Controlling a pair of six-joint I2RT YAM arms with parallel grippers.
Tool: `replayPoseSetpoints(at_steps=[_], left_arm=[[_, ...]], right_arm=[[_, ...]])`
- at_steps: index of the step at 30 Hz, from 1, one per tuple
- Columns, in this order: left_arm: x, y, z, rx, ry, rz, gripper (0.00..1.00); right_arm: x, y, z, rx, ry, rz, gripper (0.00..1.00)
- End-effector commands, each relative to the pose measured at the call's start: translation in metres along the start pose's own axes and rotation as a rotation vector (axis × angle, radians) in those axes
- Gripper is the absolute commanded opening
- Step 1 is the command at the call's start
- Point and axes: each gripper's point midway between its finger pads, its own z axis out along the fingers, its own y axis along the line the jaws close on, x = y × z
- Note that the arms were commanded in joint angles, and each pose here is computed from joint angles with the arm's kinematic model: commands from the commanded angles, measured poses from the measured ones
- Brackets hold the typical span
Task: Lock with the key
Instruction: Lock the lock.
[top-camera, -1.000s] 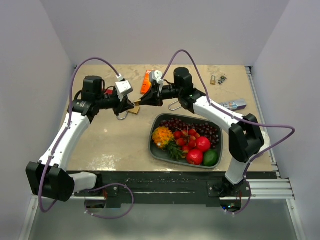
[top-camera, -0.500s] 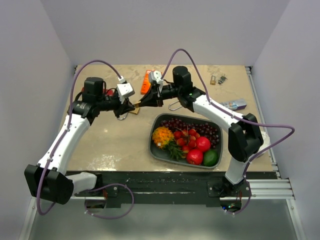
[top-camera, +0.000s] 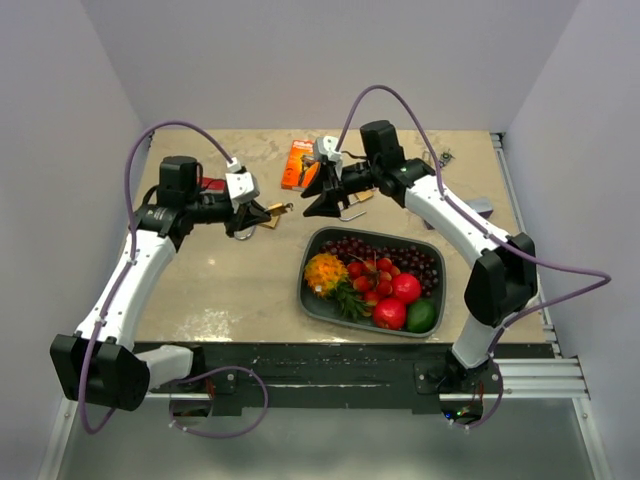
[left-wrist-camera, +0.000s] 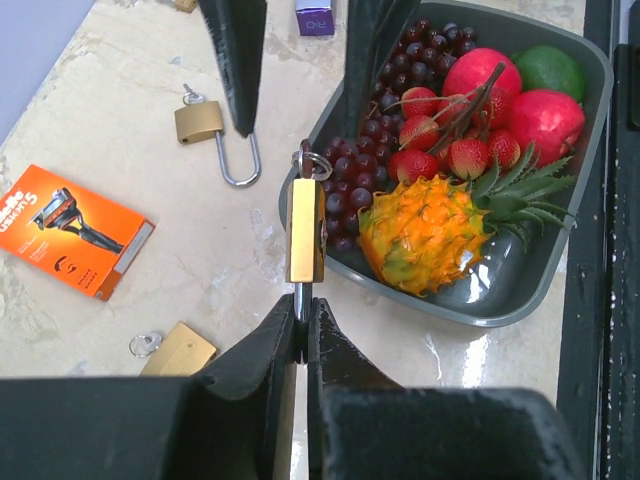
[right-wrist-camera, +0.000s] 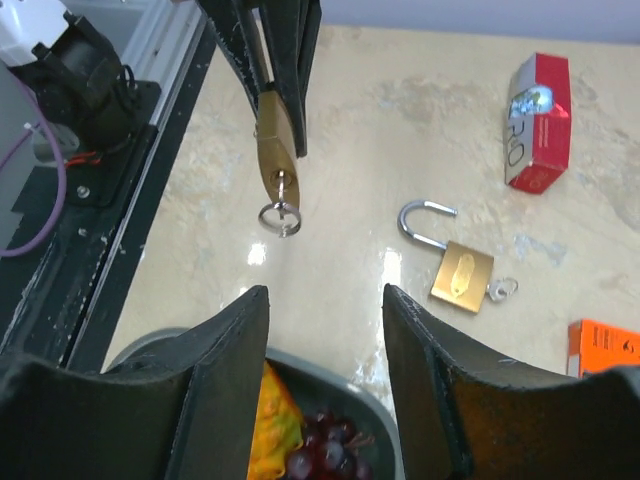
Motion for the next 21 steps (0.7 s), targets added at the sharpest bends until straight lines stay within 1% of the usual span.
replayPoseSetpoints(at_steps=[1, 5, 7, 10, 15, 21], left_arm=[[-0.019, 0.002, -0.003, 0.016, -0.046, 0.109, 0.00], [-0.017, 0.005, -0.002, 0.019, -0.027, 0.113, 0.00], [-0.014, 0.003, 0.000, 0.033, -0.017, 0.099, 0.00], [-0.015, 0.000, 0.004, 0.042, -0.013, 0.116, 0.00], [-0.017, -0.003, 0.011, 0.053, -0.014, 0.118, 0.00], [-0.020, -0.004, 0.014, 0.056, -0.018, 0.120, 0.00]], right_arm=[[-0.023, 0.017, -0.017, 0.033, 0.045, -0.062, 0.50], [-0.021, 0.009, -0.018, 0.071, 0.071, -0.054, 0.49], [-0.031, 0.005, -0.018, 0.077, 0.058, -0.070, 0.50], [-0.044, 0.003, -0.015, 0.074, 0.023, -0.082, 0.50], [-0.044, 0.004, -0.006, 0.059, 0.016, -0.076, 0.40], [-0.033, 0.013, 0.002, 0.029, 0.041, -0.073, 0.35]])
